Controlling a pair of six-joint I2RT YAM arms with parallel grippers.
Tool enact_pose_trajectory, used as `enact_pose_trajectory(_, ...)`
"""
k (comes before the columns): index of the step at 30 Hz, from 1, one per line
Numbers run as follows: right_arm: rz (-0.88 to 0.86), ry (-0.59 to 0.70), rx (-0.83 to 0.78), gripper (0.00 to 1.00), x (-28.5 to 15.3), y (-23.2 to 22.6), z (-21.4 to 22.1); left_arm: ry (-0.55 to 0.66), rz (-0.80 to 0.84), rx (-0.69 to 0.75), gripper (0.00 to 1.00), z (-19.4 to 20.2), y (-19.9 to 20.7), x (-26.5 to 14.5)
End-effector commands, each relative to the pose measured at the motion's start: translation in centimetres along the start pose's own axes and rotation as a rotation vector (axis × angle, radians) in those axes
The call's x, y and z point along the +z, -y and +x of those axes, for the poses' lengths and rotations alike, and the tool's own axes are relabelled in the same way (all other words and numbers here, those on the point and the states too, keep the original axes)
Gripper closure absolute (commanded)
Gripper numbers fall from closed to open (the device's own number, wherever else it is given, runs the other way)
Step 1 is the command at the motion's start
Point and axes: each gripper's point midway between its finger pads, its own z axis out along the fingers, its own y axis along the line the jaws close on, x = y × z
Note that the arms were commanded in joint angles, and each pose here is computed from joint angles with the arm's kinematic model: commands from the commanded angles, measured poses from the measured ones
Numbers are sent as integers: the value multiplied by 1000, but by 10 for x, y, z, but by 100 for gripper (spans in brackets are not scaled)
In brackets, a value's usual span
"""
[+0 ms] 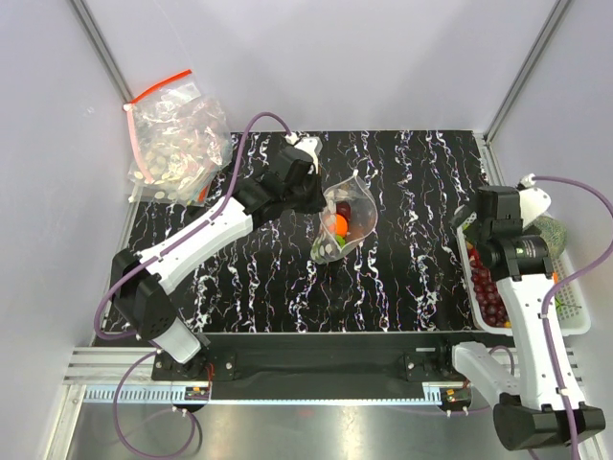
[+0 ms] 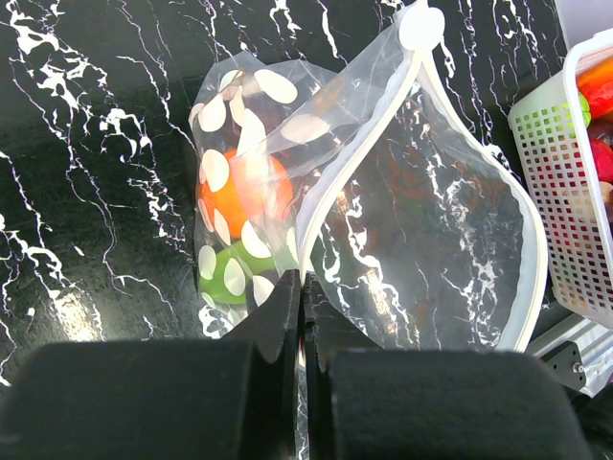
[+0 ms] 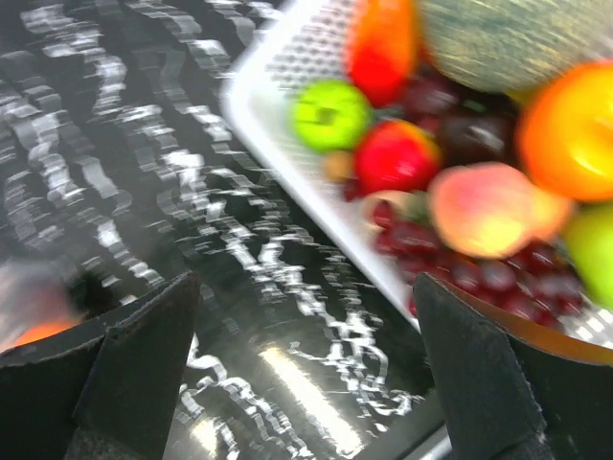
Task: Place the food in the zip-top bag and seal the zipper
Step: Pick up the fake fruit from the bin.
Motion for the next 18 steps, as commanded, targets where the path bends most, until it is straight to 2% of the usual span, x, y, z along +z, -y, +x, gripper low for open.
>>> enact_pose_trajectory(1, 182, 32, 91, 0, 4, 39, 6, 39, 60, 7, 100, -13, 15, -3)
enact_pose_trajectory(7, 246, 71, 271, 0, 9, 65, 14, 33, 68, 2, 100, -9, 15, 0)
enact_pose_trajectory(13, 415, 97, 293, 0, 18, 100, 10, 7, 103, 9, 100, 0, 23, 2)
enact_pose_trajectory(18, 437, 77, 328, 0, 34, 112, 14, -14, 106, 14, 100, 4, 27, 8)
